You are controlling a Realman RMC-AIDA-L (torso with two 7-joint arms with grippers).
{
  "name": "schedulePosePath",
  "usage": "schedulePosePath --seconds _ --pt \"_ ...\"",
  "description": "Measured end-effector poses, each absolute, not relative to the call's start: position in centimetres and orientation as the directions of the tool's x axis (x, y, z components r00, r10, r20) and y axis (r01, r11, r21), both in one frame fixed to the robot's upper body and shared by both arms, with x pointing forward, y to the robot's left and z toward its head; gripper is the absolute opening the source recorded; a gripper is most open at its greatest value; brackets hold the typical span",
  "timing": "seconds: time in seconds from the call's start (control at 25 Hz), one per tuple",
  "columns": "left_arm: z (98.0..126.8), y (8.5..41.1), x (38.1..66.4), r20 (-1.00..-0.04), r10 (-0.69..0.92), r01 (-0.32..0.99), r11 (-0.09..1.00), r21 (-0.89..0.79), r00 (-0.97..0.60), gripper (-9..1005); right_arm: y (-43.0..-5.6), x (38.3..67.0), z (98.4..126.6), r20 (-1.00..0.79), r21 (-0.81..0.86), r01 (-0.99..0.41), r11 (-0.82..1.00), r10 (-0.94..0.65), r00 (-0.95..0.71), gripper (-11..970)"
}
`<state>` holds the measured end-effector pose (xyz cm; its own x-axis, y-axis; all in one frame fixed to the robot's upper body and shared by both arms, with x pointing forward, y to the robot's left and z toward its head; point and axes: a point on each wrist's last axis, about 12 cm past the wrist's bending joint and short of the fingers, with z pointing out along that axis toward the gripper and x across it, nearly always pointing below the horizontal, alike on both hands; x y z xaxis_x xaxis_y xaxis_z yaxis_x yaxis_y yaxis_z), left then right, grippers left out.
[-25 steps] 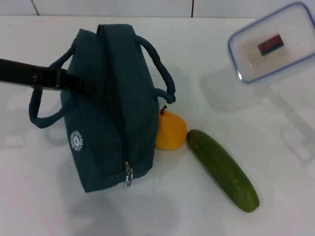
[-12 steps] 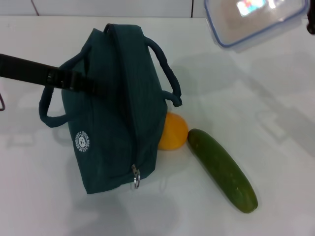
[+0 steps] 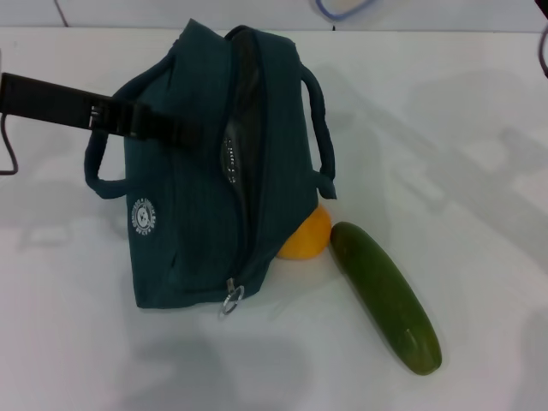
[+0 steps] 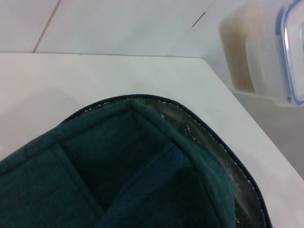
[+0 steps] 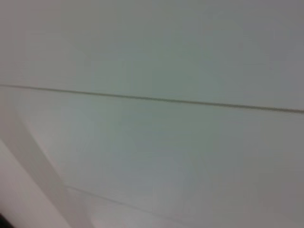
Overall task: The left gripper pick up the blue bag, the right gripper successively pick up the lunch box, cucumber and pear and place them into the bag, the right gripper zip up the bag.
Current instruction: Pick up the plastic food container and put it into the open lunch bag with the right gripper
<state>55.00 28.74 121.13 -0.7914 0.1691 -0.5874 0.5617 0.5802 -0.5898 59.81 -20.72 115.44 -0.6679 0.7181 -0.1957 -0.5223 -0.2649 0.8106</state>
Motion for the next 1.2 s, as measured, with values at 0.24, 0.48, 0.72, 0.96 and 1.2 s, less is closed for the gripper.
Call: schedulePosePath --seconds 0.24,0.48,0.72,0.96,1.2 --pt "121.4 28.4 55.3 -0.595 0.175 0.573 0.574 -0.585 -0.784 42 -18.8 61.2 117.0 -0.224 0.805 -0.528 -0.269 0.687 -0.691 95" --pt "121.6 28.2 55.4 -0.600 0.181 0.580 0.569 -0.583 -0.780 42 -16.4 62.1 118.1 -0.248 0.810 -0.519 -0.273 0.642 -0.725 104" --pt "121.8 27.8 55.7 -0.605 0.187 0.590 0.562 -0.580 -0.774 42 -15.0 62.1 117.4 -0.268 0.840 -0.488 -0.236 0.602 -0.753 117" --pt "121.8 27.7 55.8 -0.609 0.184 0.592 0.561 -0.579 -0.771 41 -14.5 61.7 115.9 -0.276 0.880 -0.444 -0.169 0.577 -0.769 131" --pt "121.8 28.1 56.0 -0.622 0.157 0.581 0.580 -0.571 -0.767 41 -14.6 61.4 114.9 -0.287 0.894 -0.431 -0.122 0.582 -0.761 144"
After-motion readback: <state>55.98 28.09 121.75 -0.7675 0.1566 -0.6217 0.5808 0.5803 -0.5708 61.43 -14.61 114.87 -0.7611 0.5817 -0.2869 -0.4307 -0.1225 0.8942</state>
